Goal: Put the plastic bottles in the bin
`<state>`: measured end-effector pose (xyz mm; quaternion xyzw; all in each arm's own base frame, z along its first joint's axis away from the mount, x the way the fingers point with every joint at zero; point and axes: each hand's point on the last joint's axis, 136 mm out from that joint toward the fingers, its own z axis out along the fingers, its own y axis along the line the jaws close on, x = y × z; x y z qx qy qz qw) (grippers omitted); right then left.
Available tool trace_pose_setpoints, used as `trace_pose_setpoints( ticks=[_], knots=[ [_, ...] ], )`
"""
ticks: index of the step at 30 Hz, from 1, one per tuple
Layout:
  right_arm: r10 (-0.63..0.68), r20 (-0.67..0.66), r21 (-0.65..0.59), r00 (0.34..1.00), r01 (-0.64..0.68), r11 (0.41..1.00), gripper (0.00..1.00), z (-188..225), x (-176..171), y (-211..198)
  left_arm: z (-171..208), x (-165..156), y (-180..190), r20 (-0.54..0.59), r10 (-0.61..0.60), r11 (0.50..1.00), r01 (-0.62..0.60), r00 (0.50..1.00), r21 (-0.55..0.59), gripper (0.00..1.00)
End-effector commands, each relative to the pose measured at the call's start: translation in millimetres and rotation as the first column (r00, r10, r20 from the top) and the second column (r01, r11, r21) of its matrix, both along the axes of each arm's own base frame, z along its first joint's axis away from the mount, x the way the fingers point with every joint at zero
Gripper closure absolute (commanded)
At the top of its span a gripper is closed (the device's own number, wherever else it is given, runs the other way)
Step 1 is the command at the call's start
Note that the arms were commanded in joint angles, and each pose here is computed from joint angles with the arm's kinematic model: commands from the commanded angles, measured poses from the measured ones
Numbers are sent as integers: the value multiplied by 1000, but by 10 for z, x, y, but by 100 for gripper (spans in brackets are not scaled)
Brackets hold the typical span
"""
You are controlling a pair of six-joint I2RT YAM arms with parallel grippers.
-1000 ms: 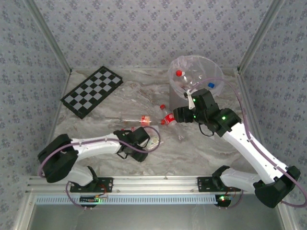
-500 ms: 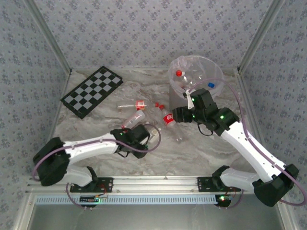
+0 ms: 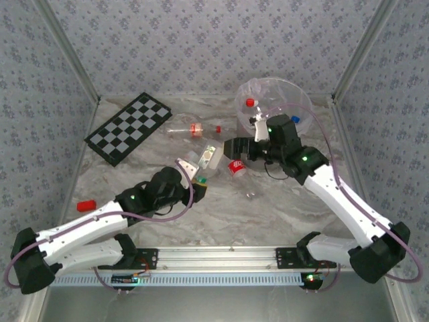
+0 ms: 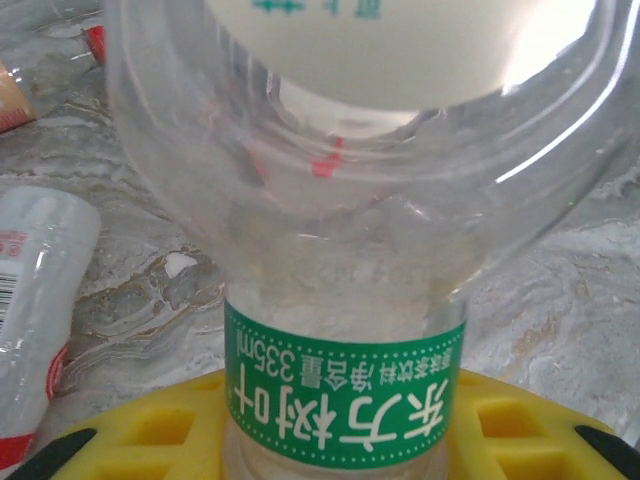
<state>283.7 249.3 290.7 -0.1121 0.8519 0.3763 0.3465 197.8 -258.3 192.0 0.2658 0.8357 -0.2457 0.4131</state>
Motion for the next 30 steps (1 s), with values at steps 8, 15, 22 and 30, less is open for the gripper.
trace_pose_setpoints(
  ticks=[8, 15, 22, 30],
  knots=[
    [104, 21, 113, 994, -105, 988, 3, 287, -4, 422, 208, 159, -269, 80, -40, 997, 45, 996, -60, 74],
    [123, 27, 83, 992, -125, 989, 4, 259, 25, 523, 213, 167, -326, 84, -68, 997, 71, 994, -33, 73],
    [126, 18, 74, 992, -127, 989, 8, 250, 9, 524, 241, 237, -310, 91, -30, 999, 34, 995, -39, 73],
    [92, 49, 27, 995, -93, 995, 30, 294, 63, 440, 296, 309, -350, 101, -26, 999, 29, 995, -29, 65]
  ],
)
